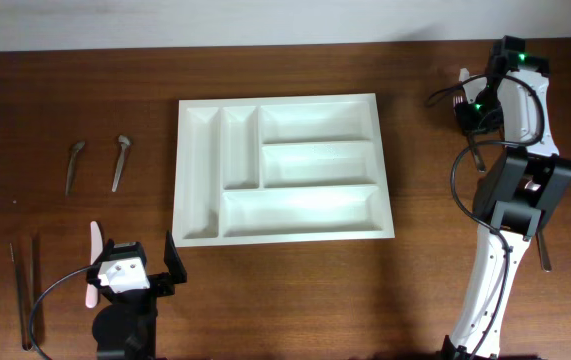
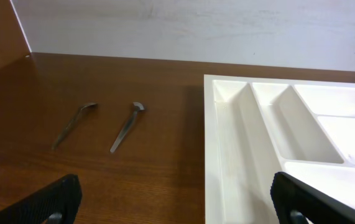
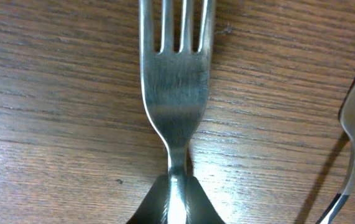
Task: Pack container
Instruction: 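Lower the right gripper and grasp the leftmost silver fork, then carry the held fork with the right gripper over the tray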
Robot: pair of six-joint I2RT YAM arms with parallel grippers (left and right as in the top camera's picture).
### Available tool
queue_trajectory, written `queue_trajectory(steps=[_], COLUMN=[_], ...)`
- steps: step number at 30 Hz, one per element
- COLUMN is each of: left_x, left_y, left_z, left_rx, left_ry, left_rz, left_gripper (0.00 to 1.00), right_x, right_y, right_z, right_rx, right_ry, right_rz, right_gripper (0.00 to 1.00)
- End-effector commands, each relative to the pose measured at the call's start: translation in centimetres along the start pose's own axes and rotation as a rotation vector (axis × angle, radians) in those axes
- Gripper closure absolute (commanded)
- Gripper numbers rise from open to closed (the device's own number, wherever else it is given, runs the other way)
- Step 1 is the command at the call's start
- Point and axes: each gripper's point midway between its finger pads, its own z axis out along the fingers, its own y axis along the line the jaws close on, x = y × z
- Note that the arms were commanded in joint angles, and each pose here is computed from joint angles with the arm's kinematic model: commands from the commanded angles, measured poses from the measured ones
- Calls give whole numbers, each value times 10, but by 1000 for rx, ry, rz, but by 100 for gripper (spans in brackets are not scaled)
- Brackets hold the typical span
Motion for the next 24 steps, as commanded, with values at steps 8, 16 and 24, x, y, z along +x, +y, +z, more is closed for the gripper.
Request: queue_trajectory(steps=[8,16,24], left_x=[0,0,0], left_y=[-2,-2,-2], left_z=[0,0,0], left_rx=[13,13,13], left_ry=[-4,-4,-4], left_rz=[12,12,12], left_gripper=[1,1,1], right_x=[-6,-18,-54], right_y=[1,7,50], right_z=[4,-5,-47], right_rx=[9,22,50], right_ry=[-9,-40,-121], right_rz=[3,-60,-294], right_gripper=[96,96,96])
